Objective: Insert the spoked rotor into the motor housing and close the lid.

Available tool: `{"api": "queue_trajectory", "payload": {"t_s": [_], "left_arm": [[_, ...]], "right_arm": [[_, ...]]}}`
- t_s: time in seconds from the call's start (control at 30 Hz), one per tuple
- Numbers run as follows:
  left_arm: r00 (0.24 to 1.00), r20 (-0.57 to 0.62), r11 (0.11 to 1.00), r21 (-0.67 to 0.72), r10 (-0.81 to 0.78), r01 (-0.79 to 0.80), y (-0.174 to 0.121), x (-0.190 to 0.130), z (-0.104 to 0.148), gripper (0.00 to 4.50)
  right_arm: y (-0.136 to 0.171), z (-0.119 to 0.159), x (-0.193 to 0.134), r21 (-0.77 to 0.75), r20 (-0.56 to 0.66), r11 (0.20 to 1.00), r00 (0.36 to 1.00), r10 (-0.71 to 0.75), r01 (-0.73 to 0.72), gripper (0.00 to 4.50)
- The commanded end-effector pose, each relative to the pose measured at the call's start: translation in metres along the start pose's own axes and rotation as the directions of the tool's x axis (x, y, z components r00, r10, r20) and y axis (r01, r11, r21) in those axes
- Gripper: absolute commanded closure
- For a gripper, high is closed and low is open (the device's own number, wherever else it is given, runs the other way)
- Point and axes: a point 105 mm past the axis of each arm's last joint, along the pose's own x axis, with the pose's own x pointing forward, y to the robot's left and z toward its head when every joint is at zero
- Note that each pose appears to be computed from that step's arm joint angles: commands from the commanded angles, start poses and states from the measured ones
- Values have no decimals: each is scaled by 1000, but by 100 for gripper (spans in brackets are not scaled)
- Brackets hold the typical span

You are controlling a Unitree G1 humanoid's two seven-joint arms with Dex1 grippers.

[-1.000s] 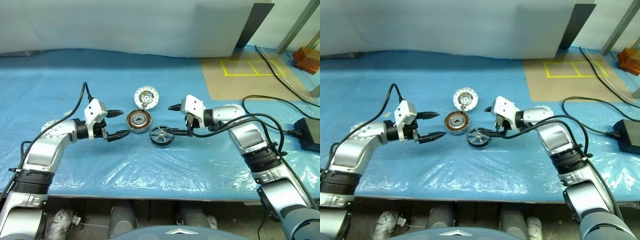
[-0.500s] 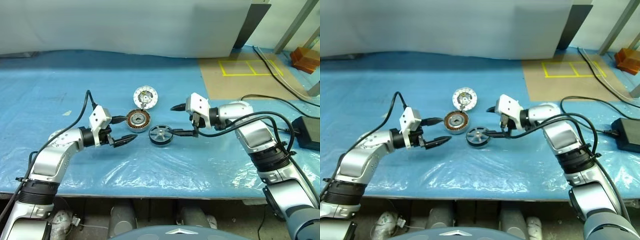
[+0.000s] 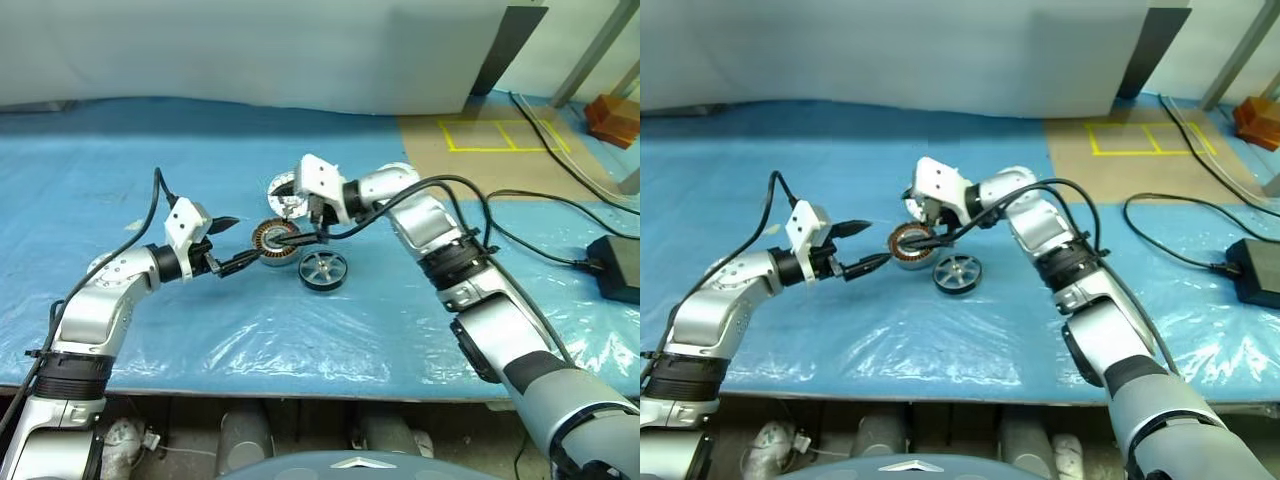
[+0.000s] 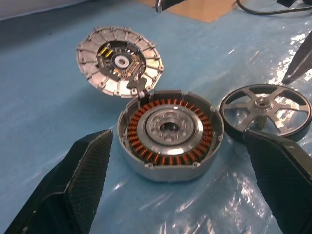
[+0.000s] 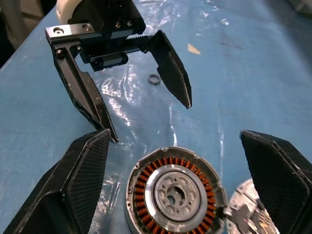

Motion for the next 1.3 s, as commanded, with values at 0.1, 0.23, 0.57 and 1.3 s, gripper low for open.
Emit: {"api": "queue_trajectory", "payload": {"t_s": [0.1,0.23,0.57,1.3], "left_arm": [[999,39,999,31,23,-24,-6,-13,10,0],[999,40,999,14,35,-36,-10,-21,7,0],[996,48,997,5,72,-72,-11,-22,4,0],[996,43,997,-24,80,-79,-20,-19,-5,0]], "right_arm": [[-8,-2,15,-67,-65,997,997,41,-45,2],[-10,-10,19,-47,-97,996,993,67,-72,2],[2,-41,34,-1,-199,992,972,125,-128,2],[16,-64,18,19,-262,978,943,206,-209,2]]}}
